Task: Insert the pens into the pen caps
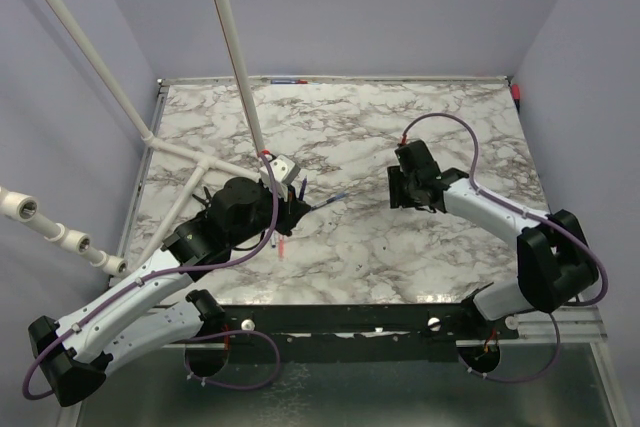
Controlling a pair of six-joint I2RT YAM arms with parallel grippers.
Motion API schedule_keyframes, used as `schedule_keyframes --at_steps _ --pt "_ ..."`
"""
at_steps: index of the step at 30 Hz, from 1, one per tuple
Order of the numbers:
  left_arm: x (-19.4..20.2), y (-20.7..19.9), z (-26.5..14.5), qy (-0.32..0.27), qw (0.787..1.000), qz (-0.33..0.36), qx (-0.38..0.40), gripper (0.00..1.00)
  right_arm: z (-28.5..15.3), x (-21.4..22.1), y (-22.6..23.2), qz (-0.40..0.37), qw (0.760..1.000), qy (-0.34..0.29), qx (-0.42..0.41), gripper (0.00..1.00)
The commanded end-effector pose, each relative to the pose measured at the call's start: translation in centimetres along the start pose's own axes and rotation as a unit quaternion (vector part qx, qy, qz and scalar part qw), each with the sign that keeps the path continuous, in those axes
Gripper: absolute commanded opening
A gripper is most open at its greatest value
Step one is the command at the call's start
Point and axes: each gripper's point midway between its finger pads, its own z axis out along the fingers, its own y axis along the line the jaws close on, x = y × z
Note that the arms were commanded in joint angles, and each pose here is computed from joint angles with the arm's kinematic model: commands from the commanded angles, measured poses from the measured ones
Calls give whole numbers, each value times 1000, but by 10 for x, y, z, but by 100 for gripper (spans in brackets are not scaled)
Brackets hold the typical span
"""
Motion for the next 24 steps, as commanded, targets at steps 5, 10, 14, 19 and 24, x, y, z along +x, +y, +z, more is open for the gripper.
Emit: schedule_keyframes --at_steps 5,10,14,19,24 --pt "3 -3 -3 2 1000 8 12 0 27 8 -7 10 999 33 -21 55" --pt "3 -3 -4 1 1000 8 11 0 40 9 -13 13 999 47 -13 55" --pt "2 -3 -5 0 1000 8 11 0 46 11 -19 17 998 54 -5 55" --pt "2 -2 -6 -2 1000 8 9 0 51 20 -20 15 997 72 -5 50" --pt "2 -3 -5 -1 1000 8 12 0 52 27 -16 14 996 86 -15 39"
